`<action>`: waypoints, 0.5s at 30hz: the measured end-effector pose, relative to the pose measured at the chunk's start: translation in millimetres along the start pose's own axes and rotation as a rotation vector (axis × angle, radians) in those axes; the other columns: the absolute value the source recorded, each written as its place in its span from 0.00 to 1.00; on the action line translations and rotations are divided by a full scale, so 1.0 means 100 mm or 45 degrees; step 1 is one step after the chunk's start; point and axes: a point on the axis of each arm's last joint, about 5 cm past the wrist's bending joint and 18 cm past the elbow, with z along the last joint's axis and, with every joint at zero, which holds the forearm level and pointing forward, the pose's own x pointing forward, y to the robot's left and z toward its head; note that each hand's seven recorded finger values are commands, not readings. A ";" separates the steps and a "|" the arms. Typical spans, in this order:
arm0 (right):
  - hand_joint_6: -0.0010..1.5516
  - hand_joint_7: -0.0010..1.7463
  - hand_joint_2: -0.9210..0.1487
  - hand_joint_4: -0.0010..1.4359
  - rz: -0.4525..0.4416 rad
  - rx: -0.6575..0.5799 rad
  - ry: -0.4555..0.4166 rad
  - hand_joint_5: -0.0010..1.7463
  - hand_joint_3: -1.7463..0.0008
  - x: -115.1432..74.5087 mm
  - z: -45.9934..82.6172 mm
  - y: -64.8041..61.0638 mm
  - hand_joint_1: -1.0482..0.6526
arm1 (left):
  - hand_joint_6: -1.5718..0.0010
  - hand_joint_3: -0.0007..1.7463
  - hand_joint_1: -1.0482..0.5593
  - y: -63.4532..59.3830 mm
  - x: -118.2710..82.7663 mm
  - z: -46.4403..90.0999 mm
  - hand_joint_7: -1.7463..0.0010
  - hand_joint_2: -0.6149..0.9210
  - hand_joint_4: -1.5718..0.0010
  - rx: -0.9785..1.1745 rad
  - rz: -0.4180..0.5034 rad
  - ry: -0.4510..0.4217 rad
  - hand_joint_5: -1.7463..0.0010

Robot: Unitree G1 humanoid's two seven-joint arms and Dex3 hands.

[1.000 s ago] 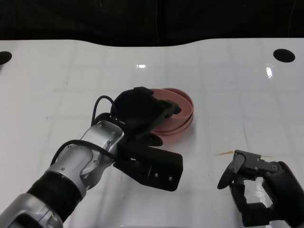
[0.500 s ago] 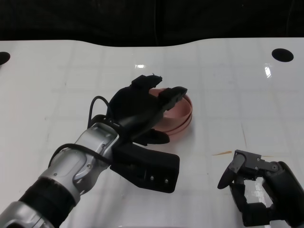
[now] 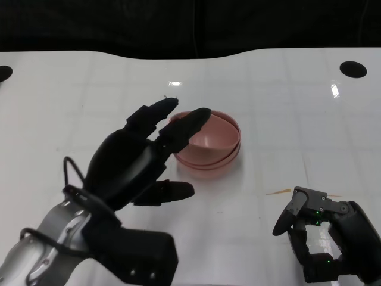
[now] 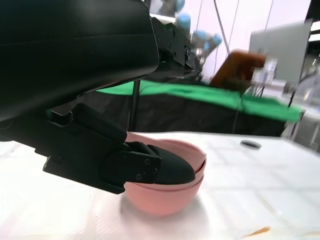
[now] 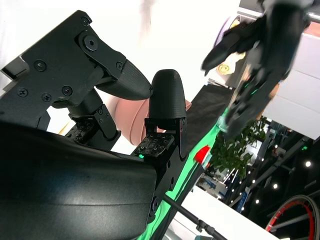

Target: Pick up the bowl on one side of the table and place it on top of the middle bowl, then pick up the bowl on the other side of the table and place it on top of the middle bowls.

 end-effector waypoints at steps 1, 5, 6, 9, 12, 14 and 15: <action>0.52 0.84 0.49 0.62 0.001 -0.001 0.000 1.00 0.24 0.00 0.00 0.00 0.46 | 0.84 0.15 0.33 0.02 -0.06 -0.02 0.97 1.00 1.00 -0.022 0.017 0.004 0.71; 0.52 0.84 0.49 0.62 0.005 -0.008 -0.002 1.00 0.24 0.01 0.00 0.01 0.47 | 0.72 0.12 0.41 0.10 -0.31 -0.07 0.89 1.00 0.95 -0.141 0.118 0.018 0.39; 0.52 0.84 0.49 0.62 0.005 -0.008 -0.003 1.00 0.23 0.01 0.00 0.01 0.47 | 0.74 0.12 0.42 0.10 -0.37 -0.07 0.75 1.00 0.93 -0.174 0.149 0.025 0.30; 0.52 0.83 0.50 0.62 0.003 -0.004 -0.003 1.00 0.23 0.01 0.00 0.01 0.48 | 0.87 0.14 0.46 0.08 -0.54 -0.07 0.36 1.00 0.88 -0.286 0.254 0.048 0.18; 0.52 0.84 0.51 0.62 -0.001 0.006 -0.003 1.00 0.24 0.01 0.00 0.01 0.47 | 0.85 0.15 0.49 0.00 -0.69 -0.05 0.25 1.00 0.81 -0.377 0.355 0.054 0.16; 0.52 0.84 0.51 0.62 -0.001 0.007 -0.002 1.00 0.24 0.01 0.00 0.01 0.47 | 0.83 0.17 0.50 -0.05 -0.78 -0.04 0.23 1.00 0.78 -0.436 0.397 0.071 0.16; 0.52 0.84 0.50 0.61 -0.001 0.006 -0.002 1.00 0.24 0.01 0.00 0.01 0.47 | 0.82 0.17 0.51 -0.09 -0.82 -0.02 0.23 1.00 0.77 -0.474 0.416 0.083 0.16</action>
